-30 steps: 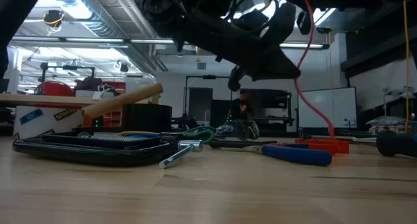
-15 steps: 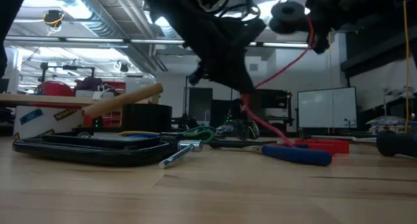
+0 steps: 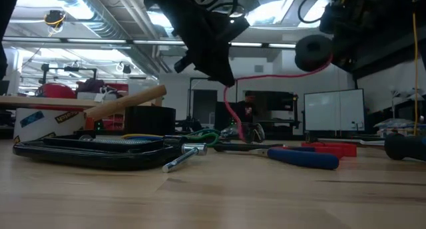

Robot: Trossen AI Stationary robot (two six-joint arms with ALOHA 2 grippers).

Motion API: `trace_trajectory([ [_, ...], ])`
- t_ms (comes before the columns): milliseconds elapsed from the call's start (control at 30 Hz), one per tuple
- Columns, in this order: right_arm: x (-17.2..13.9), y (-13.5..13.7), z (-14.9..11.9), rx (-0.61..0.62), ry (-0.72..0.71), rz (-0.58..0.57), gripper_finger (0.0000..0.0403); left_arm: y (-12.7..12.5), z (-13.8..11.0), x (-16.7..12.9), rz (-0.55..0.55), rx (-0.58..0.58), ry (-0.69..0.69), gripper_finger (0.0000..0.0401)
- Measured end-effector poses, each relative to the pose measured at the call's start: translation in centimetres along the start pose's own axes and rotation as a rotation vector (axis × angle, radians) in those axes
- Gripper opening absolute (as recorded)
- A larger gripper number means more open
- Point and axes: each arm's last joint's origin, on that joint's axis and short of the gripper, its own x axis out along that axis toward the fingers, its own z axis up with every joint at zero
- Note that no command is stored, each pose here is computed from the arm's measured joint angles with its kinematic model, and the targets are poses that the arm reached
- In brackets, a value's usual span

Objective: Coil cords
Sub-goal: Coil the red wire onto a black spool

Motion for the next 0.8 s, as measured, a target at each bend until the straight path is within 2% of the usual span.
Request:
trace_trajectory([
  [200,0.0,-0.2,-0.2,0.01,0.011,-0.052,0.0001,1.7,1.7,0.5,0.015,-0.072,-0.053,0.0],
  [500,1.1,-1.0,-0.1,0.037,0.057,-0.144,0.0001,3.3,4.5,1.1,-0.061,-0.177,-0.203,0.0],
  [700,2.7,-1.9,0.1,0.064,0.111,-0.155,0.0001,4.0,5.9,1.3,-0.114,-0.244,-0.272,0.0],
  [800,3.5,-2.3,0.6,0.071,0.094,-0.16,0.0001,4.2,6.2,1.3,-0.136,-0.273,-0.286,0.0],
])
